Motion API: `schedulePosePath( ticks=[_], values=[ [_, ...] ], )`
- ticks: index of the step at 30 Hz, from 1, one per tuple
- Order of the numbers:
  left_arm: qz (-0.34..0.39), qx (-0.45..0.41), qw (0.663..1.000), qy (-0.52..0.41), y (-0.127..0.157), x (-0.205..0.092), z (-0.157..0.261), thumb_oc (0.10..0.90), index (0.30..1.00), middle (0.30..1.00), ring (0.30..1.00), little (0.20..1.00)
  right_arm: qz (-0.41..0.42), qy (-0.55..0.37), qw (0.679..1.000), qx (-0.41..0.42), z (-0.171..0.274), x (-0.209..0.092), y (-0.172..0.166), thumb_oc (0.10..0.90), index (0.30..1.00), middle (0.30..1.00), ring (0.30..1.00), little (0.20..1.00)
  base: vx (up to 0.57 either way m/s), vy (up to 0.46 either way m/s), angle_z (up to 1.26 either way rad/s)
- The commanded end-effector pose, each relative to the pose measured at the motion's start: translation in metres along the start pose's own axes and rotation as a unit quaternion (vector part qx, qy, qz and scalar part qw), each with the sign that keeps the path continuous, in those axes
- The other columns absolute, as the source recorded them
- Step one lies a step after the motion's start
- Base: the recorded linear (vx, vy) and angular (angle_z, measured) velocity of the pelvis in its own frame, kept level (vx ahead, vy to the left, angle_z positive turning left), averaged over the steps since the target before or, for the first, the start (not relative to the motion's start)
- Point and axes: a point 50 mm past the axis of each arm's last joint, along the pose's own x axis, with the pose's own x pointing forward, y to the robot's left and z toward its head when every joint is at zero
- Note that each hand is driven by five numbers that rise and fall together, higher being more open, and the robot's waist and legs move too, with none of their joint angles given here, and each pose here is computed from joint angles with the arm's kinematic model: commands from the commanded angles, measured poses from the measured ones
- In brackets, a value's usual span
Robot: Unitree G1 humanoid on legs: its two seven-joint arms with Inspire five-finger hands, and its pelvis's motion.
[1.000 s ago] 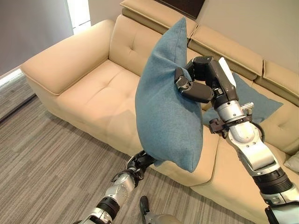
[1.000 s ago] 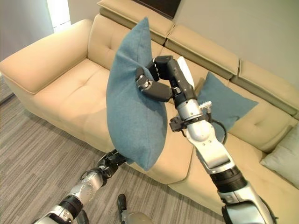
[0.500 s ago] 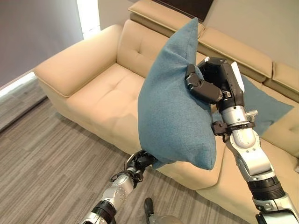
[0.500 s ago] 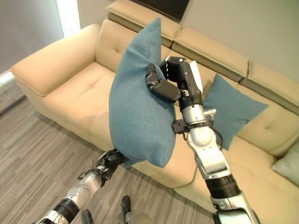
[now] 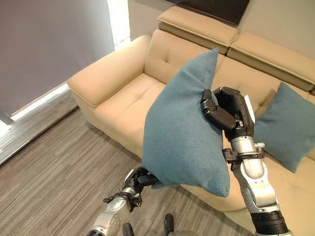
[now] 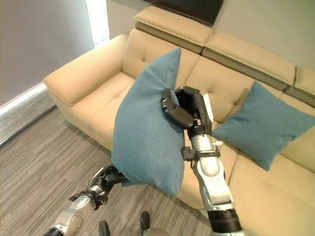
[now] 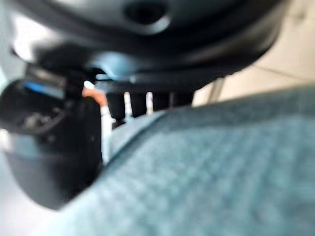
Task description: Pick up all the scattered cushions and arrange them neatly on the sofa.
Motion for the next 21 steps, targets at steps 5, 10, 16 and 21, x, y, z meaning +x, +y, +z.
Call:
schedulePosePath(
  ticks=[5, 10, 16, 21],
  values=[
    [-0.174, -0.032, 0.946, -0.272, -0.060, -0.018, 0.110, 0.400, 0.300, 0.300, 0.300, 0.300, 0.026, -0.142, 0.987, 0.064, 0.046, 0.002, 0.008, 0.400, 0.300, 0.300, 0.300, 0.300, 0.09, 0.058, 0.12],
    [-0.169, -0.025, 0.945, -0.281, -0.056, -0.022, 0.111, 0.400, 0.300, 0.300, 0.300, 0.300, 0.021, -0.142, 0.988, 0.060, 0.045, 0.000, 0.008, 0.400, 0.300, 0.300, 0.300, 0.300, 0.16, 0.173, 0.04],
    [-0.156, -0.003, 0.947, -0.281, -0.050, -0.028, 0.107, 0.400, 0.300, 0.300, 0.300, 0.300, 0.034, -0.125, 0.990, 0.050, 0.039, -0.001, 0.016, 0.400, 0.300, 0.300, 0.300, 0.300, 0.20, 0.229, -0.06],
    [-0.144, 0.011, 0.947, -0.288, -0.046, -0.029, 0.110, 0.400, 0.300, 0.300, 0.300, 0.300, 0.040, -0.123, 0.989, 0.066, 0.036, -0.001, 0.024, 0.400, 0.300, 0.300, 0.300, 0.300, 0.09, 0.143, -0.10]
  ],
)
